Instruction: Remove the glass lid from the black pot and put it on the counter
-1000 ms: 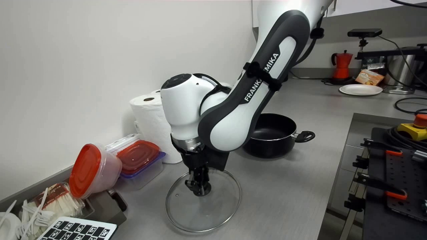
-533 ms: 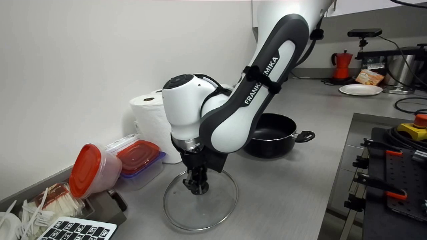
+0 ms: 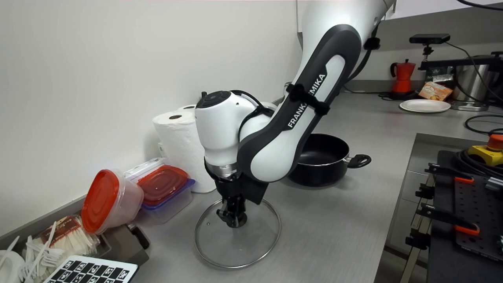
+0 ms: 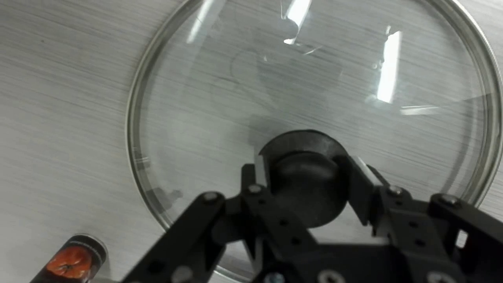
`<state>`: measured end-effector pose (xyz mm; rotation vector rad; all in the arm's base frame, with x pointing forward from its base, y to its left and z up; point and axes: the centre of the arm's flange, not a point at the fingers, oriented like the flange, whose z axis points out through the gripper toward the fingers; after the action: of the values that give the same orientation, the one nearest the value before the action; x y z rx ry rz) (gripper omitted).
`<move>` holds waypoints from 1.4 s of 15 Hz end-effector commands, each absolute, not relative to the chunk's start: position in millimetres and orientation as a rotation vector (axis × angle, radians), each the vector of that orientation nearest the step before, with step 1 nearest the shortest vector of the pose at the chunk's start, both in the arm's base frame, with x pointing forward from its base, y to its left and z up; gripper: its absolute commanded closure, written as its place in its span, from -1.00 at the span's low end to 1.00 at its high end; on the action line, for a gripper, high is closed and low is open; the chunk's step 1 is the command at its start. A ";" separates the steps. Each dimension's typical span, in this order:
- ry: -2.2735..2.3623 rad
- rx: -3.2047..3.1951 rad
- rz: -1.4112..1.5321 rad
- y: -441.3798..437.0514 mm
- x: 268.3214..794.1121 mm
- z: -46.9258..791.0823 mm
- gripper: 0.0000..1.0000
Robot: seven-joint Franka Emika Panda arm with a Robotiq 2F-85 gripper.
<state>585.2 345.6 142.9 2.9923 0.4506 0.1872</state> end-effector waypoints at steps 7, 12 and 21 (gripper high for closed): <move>0.331 3.003 0.241 340.1 590.3 147.2 0.51; 0.278 3.010 0.226 332.5 590.4 144.4 0.51; 0.270 3.001 0.184 328.5 590.2 136.6 0.01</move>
<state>590.2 328.5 136.6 3.0006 0.2700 0.1844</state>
